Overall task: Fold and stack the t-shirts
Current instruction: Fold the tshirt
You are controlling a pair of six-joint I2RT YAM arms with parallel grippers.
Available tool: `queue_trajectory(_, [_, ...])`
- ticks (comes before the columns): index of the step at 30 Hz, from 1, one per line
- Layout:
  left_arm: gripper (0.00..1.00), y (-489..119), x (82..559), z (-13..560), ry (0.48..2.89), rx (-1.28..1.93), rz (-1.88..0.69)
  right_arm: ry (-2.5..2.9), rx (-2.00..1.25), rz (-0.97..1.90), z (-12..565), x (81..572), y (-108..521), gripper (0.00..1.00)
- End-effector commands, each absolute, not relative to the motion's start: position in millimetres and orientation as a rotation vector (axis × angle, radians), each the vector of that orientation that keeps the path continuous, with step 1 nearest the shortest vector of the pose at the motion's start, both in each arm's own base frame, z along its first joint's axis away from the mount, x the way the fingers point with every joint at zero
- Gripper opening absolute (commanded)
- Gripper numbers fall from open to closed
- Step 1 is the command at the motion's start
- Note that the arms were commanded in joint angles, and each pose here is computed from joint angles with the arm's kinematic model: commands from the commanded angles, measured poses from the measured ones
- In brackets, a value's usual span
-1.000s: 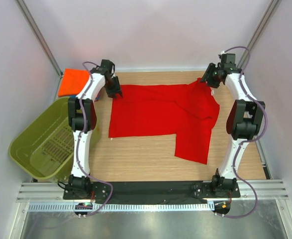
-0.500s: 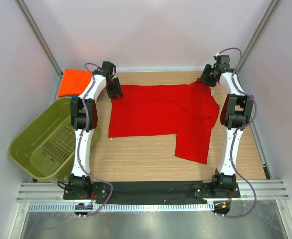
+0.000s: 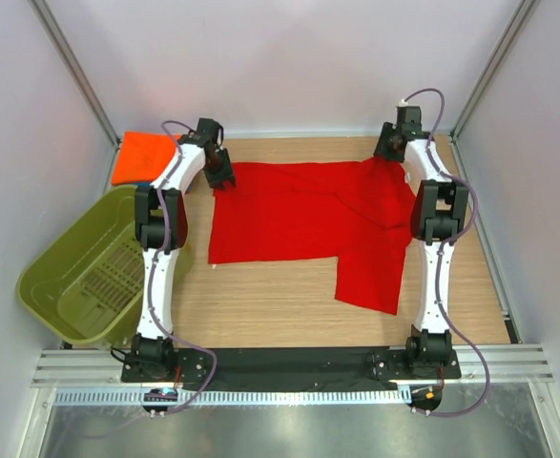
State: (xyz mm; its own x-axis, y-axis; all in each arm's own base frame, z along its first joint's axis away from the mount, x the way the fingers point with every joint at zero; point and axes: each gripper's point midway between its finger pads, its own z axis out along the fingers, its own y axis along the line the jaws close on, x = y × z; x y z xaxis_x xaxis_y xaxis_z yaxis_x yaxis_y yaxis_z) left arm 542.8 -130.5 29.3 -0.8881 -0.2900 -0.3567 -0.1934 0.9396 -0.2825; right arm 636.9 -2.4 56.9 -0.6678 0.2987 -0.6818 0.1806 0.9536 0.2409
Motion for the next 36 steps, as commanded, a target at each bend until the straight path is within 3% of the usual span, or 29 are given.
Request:
queue_trajectory(1, [0.40, -123, 539, 33, 2.693, -0.370, -0.284, 2.253, 0.304, 0.015, 73, 652, -10, 0.50])
queue_trajectory(4, [0.40, -117, 534, 24, 2.714, -0.396, -0.238, 2.218, 0.354, -0.139, 81, 655, -30, 0.29])
queue_trajectory(5, [0.40, -115, 532, 20, 2.726, -0.407, -0.223, 2.200, 0.380, -0.171, 86, 655, -36, 0.18])
queue_trajectory(9, [0.40, -109, 524, 4, 2.777, -0.440, -0.166, 2.102, 0.551, -0.160, 117, 651, -66, 0.07])
queue_trajectory(13, [0.40, -101, 519, -7, 2.800, -0.462, -0.094, 2.007, 0.784, 0.240, 111, 646, -86, 0.01])
queue_trajectory(19, [0.40, -100, 517, -12, 2.809, -0.469, -0.079, 1.894, 0.922, 0.688, 97, 646, -95, 0.04])
queue_trajectory(25, [0.40, -102, 523, -6, 2.790, -0.463, -0.101, 1.822, 0.849, 0.866, 103, 645, -85, 0.19])
queue_trajectory(30, [0.40, -102, 525, -1, 2.785, -0.458, -0.101, 1.835, 0.849, 0.868, 102, 644, -90, 0.12])
queue_trajectory(32, [0.41, -103, 528, 3, 2.776, -0.450, -0.107, 1.833, 0.823, 0.884, 108, 643, -92, 0.23])
queue_trajectory(36, [0.41, -103, 531, 10, 2.763, -0.439, -0.115, 1.928, 0.815, 0.788, 103, 631, -98, 0.32])
